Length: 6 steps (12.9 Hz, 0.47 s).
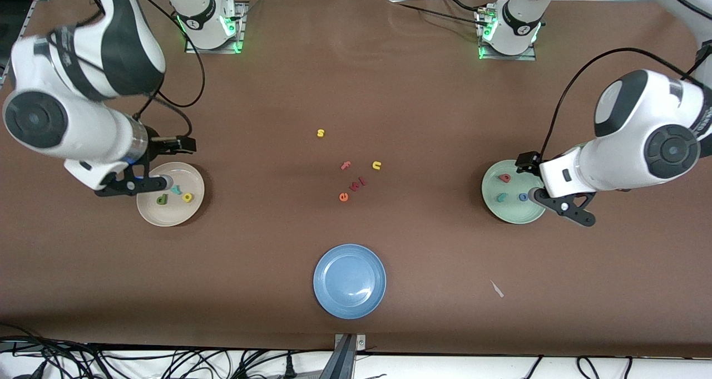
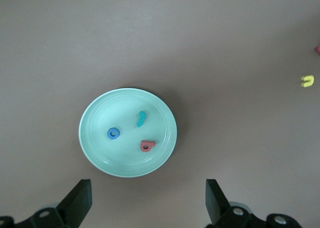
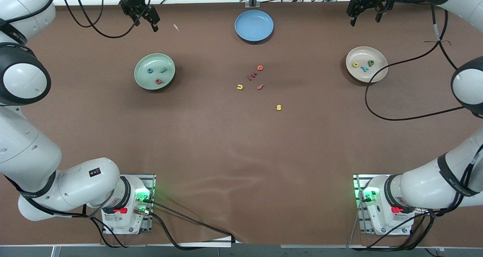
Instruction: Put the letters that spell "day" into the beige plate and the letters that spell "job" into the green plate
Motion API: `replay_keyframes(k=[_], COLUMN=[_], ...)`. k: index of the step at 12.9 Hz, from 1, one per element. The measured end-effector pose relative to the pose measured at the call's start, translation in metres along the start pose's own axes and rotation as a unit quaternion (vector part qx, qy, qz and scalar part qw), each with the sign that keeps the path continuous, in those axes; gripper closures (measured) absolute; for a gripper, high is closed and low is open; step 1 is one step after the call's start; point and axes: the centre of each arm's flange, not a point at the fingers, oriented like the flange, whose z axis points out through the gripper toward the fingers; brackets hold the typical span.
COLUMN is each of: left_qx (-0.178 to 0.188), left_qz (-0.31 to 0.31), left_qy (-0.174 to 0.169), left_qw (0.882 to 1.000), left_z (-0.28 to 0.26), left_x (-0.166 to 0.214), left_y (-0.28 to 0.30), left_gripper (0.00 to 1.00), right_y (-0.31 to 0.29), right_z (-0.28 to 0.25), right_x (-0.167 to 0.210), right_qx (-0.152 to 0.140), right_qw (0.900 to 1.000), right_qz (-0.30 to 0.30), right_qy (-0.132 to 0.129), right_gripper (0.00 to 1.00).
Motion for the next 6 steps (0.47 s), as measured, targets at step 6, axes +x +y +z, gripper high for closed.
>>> replay_keyframes(k=[6], left_qx=[0.035], left_qz=[-0.064], left_qy=[0.021], left_qw=[0.997], left_z=[-0.065], left_x=[-0.015], left_y=[0.03], left_gripper=[0.0], right_y=[0.072], right_z=[-0.037], right_x=[-0.059], right_qx=[-0.006], right_qw=[0.997], right_qz=[0.064], right_qy=[0.05], right_gripper=[0.0])
